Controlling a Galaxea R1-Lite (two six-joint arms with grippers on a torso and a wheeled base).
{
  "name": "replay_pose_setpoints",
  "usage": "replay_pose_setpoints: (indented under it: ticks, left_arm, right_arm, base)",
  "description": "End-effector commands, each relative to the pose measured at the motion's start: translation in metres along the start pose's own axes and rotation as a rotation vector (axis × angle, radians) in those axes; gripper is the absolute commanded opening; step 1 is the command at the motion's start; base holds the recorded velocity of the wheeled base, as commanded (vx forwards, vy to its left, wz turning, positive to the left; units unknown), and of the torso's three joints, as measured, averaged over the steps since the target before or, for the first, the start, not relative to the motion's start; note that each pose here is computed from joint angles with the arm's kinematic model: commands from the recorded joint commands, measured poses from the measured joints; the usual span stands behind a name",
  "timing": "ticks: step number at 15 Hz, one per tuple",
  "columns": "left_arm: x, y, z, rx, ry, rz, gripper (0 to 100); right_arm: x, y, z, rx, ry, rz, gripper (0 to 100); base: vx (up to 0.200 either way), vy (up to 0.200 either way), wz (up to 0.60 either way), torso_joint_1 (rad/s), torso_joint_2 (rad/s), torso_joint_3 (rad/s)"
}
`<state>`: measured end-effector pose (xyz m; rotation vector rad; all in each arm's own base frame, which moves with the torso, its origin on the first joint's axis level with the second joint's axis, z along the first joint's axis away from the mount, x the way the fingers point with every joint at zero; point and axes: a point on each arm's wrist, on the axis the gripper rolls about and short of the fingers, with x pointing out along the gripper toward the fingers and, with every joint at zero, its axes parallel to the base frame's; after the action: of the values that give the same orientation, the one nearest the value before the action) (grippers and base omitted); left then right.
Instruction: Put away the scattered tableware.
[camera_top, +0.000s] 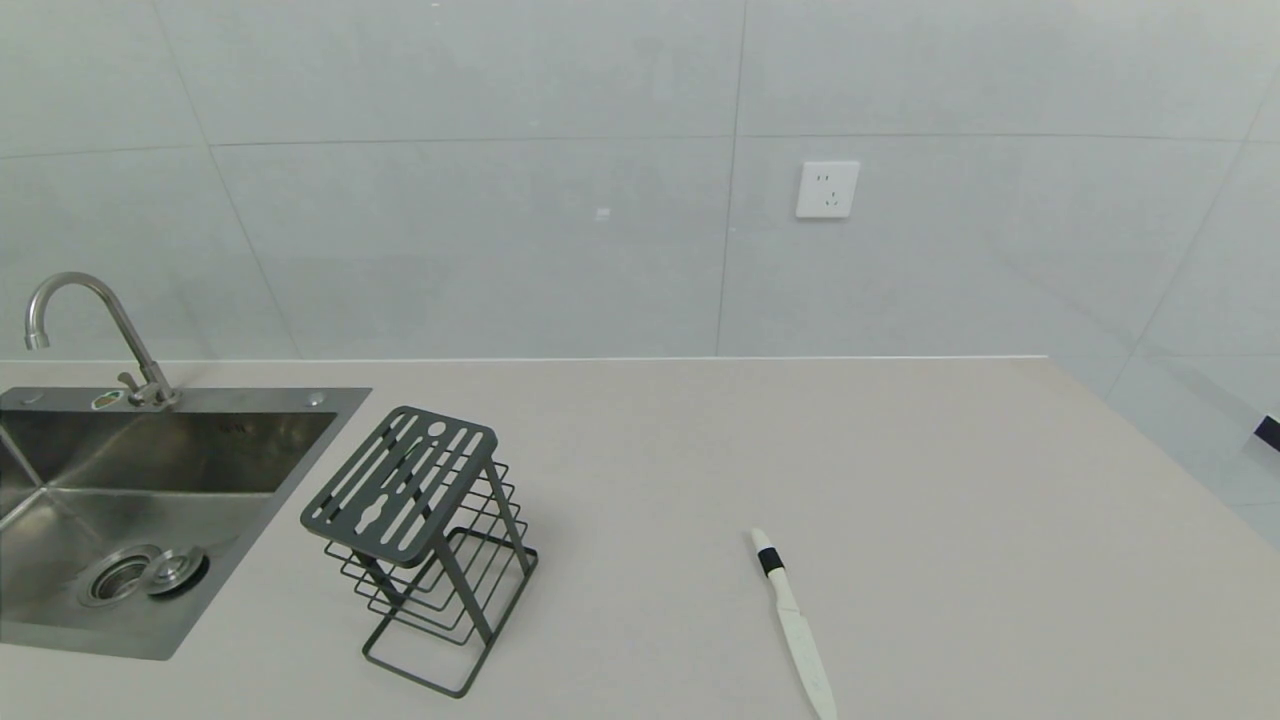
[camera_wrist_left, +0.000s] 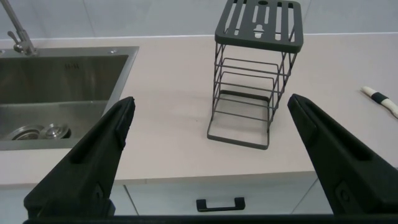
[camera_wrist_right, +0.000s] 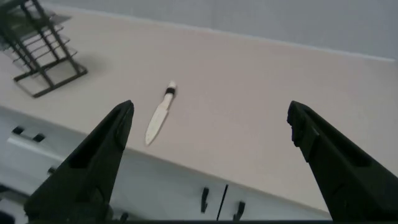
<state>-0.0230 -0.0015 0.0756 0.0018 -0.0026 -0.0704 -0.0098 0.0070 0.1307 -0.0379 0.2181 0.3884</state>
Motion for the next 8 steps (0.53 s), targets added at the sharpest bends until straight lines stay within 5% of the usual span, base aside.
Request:
replay_pose_setpoints:
  ticks: [1,8]
  left_arm:
    - [0.0,0.0,0.0,0.0,0.001,0.0,100]
    - [0.0,0.0,0.0,-0.002,0.001,0.001,100]
  right_arm:
    - [0.051,-0.015,0.034,0.049,0.259,0.135,100]
    - [0.125,-0.034,0.043,-0.007,0.389,0.151,100]
  base:
    - [0.0,0.0,0.0,0.0,0.0,0.0]
    - [0.0,0.0,0.0,0.0,0.0,0.0]
